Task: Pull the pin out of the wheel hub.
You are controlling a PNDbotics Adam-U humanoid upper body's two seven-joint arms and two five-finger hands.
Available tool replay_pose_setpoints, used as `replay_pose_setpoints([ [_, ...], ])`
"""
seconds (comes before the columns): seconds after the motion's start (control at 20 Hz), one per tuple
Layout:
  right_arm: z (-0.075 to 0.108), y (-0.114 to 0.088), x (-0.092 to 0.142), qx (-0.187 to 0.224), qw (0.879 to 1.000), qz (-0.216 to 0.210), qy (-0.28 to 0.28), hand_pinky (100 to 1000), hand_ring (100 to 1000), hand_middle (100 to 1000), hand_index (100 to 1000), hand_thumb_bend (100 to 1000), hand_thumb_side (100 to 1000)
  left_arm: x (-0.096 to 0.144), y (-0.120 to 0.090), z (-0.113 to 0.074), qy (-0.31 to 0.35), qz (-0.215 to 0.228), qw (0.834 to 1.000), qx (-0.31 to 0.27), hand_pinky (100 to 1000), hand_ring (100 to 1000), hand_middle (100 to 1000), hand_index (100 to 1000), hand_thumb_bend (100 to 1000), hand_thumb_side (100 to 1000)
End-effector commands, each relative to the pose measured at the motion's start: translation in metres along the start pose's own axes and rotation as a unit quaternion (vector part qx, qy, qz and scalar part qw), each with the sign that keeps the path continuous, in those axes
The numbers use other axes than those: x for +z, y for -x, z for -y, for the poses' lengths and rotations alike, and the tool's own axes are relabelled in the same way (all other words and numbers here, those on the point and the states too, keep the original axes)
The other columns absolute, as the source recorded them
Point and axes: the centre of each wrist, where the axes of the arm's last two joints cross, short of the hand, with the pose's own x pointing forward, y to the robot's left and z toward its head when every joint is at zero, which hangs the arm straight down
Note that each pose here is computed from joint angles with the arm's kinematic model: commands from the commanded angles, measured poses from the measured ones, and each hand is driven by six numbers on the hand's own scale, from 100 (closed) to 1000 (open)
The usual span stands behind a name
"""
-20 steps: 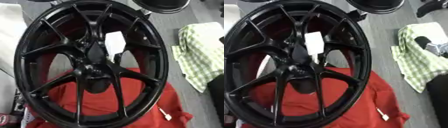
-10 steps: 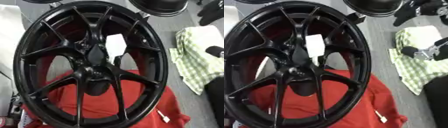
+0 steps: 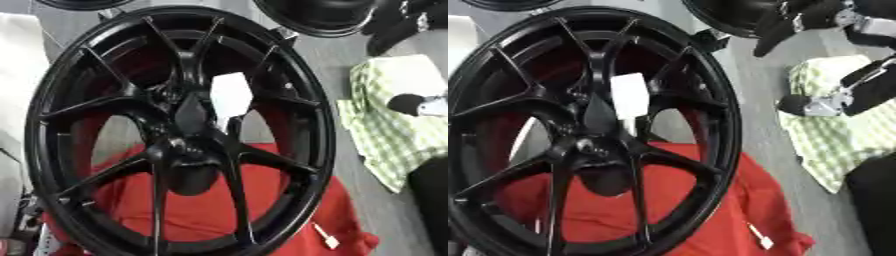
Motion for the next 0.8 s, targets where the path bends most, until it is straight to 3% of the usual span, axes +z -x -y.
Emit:
replay_pose_setpoints([
  [0.05,0.008,-0.005,-0.008,-0.019,1.000,-0.013,-0.006,859,793,657,760,441,223,-0.004,-0.010,0.000,0.013,0.016,1.000,-0.006,716,595,558,656,100,768],
  [0.6,0.007,-0.014,-0.048,-0.115,0.991,-0.057,-0.045,888,823,691,808,562,243,-0.005,-0.011,0.000,0.009,0.010,1.000,0.000,716,594,556,654,100,770],
  [0.8,0.007,-0.019,-0.066,-0.140,0.986,-0.060,-0.074,913,857,734,836,563,260,-0.004,-0.010,-0.001,0.006,0.006,1.000,0.000,717,594,556,654,100,769],
])
